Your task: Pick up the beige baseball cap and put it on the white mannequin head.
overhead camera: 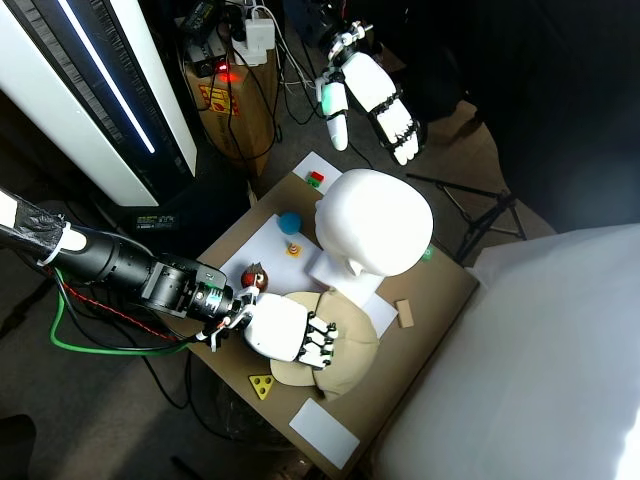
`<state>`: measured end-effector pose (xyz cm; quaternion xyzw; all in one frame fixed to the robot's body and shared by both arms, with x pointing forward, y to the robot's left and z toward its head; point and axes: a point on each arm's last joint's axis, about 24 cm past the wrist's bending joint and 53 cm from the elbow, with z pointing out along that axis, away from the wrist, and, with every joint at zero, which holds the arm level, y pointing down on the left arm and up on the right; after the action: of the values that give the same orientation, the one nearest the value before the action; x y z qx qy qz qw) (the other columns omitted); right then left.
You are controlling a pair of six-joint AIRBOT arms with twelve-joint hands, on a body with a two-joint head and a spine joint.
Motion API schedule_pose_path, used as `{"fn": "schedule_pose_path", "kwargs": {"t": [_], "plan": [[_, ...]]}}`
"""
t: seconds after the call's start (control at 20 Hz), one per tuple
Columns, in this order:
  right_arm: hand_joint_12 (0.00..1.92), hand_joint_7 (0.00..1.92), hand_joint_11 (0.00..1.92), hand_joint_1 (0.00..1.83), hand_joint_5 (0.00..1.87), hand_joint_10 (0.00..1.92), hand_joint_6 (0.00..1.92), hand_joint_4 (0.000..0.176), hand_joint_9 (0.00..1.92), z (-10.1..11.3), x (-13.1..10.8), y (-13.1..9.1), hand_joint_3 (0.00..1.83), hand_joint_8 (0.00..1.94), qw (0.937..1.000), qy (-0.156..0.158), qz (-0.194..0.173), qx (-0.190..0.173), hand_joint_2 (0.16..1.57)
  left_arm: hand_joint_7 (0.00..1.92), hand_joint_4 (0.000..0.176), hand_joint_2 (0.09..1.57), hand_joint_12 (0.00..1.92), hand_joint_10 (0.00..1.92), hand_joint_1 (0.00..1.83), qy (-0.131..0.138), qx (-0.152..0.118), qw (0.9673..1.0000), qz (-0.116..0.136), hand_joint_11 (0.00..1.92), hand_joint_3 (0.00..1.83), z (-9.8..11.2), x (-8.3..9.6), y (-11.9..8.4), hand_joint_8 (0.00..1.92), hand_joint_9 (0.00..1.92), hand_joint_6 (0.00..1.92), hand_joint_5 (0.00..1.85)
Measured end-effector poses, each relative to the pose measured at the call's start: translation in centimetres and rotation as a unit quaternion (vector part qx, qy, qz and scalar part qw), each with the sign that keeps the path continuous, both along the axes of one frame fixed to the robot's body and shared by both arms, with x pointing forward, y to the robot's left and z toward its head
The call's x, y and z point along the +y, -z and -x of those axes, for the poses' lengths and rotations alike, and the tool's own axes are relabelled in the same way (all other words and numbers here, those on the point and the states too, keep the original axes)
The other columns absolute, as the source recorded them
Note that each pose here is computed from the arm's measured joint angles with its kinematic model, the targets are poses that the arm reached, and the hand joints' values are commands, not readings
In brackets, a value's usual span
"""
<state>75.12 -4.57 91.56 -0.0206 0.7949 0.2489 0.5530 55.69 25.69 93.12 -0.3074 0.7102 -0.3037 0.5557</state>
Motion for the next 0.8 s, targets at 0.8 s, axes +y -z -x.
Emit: {"fn": "schedule_pose_path", "kwargs": {"t": [0.8], "plan": [[1.45, 0.96, 0.87, 1.37, 0.84, 1.39, 0.98, 0.0, 0.89, -1.9, 0.0, -6.0, 0.0, 1.01, 0.9946, 0.015, -0.047, -0.092, 1.14, 0.05, 0.021, 1.16, 0.38, 0.0, 0.0, 0.015, 0.005, 0.999, -0.042, 0.0, 0.0, 0.4, -0.4, 0.4, 0.0, 0.04, 0.0, 0.05]]}}
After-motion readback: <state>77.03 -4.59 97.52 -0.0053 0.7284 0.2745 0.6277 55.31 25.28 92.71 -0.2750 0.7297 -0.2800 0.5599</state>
